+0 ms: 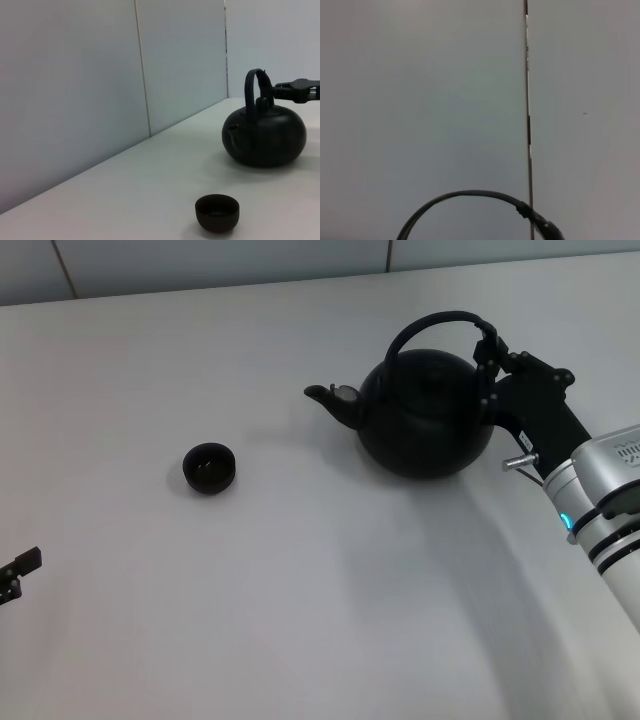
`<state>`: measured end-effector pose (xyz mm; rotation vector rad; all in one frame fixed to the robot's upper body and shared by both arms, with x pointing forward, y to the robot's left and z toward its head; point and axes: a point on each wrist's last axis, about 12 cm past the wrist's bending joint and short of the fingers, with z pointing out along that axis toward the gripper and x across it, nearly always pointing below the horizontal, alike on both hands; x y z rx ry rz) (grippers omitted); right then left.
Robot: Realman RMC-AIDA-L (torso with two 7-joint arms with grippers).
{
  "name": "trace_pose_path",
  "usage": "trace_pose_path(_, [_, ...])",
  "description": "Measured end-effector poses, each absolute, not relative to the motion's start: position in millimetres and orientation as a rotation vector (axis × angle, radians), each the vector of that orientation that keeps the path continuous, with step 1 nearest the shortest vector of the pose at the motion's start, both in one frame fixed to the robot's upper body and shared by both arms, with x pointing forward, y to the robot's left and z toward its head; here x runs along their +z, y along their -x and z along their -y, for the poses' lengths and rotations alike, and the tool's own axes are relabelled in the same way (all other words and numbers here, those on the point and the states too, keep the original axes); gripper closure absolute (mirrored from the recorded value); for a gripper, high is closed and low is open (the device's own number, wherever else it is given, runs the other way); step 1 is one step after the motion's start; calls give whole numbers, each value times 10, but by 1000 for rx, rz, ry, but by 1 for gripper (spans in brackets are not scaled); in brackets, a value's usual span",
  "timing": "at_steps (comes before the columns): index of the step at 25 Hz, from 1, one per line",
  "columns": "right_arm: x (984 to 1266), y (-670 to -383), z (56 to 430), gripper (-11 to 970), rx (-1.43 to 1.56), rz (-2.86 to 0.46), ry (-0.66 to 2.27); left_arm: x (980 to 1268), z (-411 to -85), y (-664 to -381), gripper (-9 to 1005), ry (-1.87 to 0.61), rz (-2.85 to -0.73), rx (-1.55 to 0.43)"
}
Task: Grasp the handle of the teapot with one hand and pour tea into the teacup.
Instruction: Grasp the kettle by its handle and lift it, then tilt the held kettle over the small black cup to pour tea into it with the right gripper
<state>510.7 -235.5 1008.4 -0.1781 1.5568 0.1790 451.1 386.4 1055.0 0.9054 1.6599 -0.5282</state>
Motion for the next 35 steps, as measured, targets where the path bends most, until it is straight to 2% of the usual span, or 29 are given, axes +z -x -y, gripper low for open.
trace_pose_path(5, [10100, -5128, 2383, 872, 191, -1549, 162, 10545, -3861, -4507, 203, -906, -1661, -529])
trace_pose_path(14, [10218, -5263, 2387, 892, 199, -1488, 220, 10529, -3856, -4482, 204, -900, -1665, -532])
trace_pose_path(21, [10447, -5701, 2391, 893, 313, -1479, 376, 10528, -3854, -4474, 208, -897, -1664, -534])
trace_pose_path(23, [10577, -5908, 2396, 893, 325, -1483, 445, 10529, -3854, -4474, 208, -896, -1663, -534])
trace_pose_path(35, [10844, -6288, 2072, 893, 344, -1479, 684, 10538, -3802, -4522, 211, -908, -1641, -535])
